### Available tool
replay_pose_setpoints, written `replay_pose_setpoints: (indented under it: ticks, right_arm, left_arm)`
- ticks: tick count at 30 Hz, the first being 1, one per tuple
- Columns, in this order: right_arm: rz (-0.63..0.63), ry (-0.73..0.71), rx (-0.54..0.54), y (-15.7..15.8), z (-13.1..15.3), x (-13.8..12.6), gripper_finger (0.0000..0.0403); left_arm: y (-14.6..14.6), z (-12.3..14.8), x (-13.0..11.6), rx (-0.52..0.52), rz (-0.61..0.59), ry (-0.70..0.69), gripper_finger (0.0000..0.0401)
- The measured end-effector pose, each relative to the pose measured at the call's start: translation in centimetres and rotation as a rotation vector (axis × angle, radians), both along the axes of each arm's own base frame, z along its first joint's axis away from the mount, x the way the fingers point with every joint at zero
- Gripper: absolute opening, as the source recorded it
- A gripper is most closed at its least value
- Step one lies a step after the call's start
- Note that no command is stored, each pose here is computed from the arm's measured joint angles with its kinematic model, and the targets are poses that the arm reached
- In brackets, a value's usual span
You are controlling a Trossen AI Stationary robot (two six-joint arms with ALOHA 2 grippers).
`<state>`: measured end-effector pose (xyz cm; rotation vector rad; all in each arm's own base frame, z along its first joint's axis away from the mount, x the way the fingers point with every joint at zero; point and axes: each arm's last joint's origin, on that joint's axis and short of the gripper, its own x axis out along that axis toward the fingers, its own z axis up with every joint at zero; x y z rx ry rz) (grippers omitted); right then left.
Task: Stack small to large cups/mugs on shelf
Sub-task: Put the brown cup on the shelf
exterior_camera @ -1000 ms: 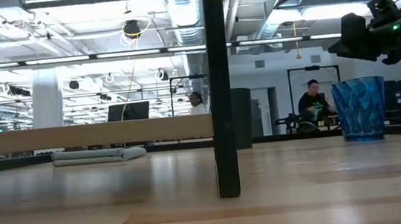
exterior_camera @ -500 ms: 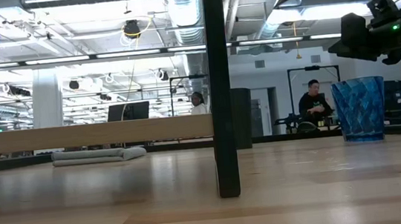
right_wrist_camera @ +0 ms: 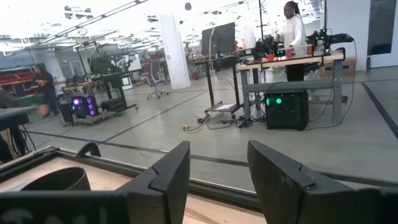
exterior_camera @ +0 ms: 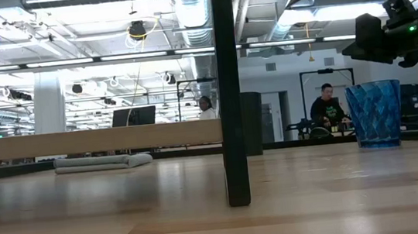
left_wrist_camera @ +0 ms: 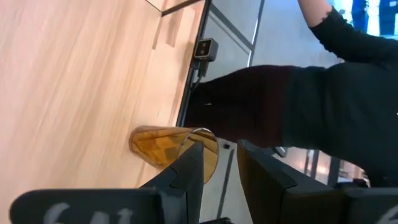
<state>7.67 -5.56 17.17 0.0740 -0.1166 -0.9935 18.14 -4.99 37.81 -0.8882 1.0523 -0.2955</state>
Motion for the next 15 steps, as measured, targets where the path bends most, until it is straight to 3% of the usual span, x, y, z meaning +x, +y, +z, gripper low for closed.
replay_pose_setpoints:
  ticks: [9, 15]
  right_arm:
    - [0.0, 0.0, 0.0, 0.0, 0.01, 0.0, 0.0182]
    - [-0.002, 0.023, -0.015, 0.0, 0.01, 0.0, 0.0182]
  left_arm:
    - [0.13, -0.04, 0.01, -0.018, 0.045, 0.034, 0.0093]
    - [0.16, -0.21, -0.05, -0.02, 0.058, 0.066, 0.0146]
